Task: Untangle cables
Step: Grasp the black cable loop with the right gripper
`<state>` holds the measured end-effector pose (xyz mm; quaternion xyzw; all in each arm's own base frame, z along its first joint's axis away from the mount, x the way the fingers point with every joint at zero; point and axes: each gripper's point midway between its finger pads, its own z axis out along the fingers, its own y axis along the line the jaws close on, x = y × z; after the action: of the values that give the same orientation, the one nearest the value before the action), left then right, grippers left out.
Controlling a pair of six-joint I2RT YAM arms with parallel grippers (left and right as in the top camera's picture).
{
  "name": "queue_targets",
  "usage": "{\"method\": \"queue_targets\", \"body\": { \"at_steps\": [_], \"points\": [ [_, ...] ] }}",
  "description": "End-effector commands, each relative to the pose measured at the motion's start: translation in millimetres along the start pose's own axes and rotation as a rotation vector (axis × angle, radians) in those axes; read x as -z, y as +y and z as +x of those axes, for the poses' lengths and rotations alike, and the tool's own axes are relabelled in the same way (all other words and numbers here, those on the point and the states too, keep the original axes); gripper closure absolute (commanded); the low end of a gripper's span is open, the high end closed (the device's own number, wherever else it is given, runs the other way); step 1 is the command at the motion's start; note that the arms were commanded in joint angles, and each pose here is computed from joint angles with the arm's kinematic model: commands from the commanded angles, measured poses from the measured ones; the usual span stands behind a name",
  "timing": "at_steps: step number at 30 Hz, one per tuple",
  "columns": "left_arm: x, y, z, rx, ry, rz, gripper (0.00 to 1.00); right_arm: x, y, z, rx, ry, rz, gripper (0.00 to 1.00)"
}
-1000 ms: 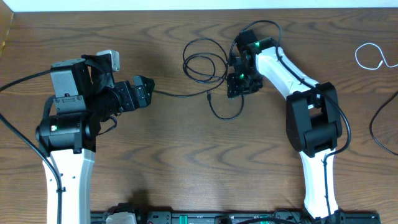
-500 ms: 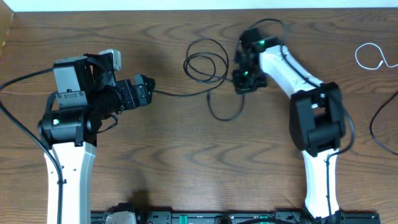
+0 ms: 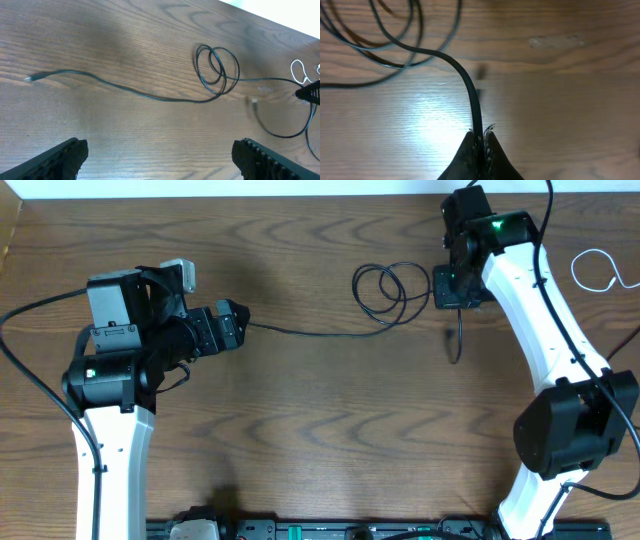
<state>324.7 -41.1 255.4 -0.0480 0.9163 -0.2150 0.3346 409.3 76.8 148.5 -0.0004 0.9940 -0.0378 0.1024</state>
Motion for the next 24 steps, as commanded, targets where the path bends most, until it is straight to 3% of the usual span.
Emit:
{"method": "queue_targets", "body": {
  "at_steps": [1, 7, 9, 11, 12, 14, 24],
  "points": [
    [3.8, -1.0, -6.5, 0.000, -0.016, -0.004, 0.02, -5.0, 41.0, 0.5, 0.065, 0.014, -0.165, 0.99],
    [3.8, -0.5, -4.4, 0.004, -0.008, -0.006, 0.02, -12.0, 114.5, -2.8, 0.185, -0.014, -0.363, 0.98],
    [3.8, -0.4, -3.6, 0.006, -0.005, -0.007, 0.02, -19.6, 132.7, 2.4, 0.224, -0.005, -0.369, 0.93],
    [3.8, -0.3, -3.1, 0.007, -0.003, -0.007, 0.02, -32.0, 142.5, 8.5, 0.257, 0.011, -0.330, 0.49],
    [3.8, -0.3, -3.0, 0.007, -0.003, -0.007, 0.02, -34.8, 142.5, 9.0, 0.252, 0.012, -0.314, 0.31],
    [3.8, -0.3, -2.9, 0.007, -0.002, -0.007, 0.02, -39.1, 139.6, 7.3, 0.228, 0.011, -0.284, 0.20],
    [3.8, 0.0, -1.6, 0.010, 0.003, -0.008, 0.02, -62.8, 98.4, -41.6, -0.082, -0.100, -0.177, 0.23]
  ]
}}
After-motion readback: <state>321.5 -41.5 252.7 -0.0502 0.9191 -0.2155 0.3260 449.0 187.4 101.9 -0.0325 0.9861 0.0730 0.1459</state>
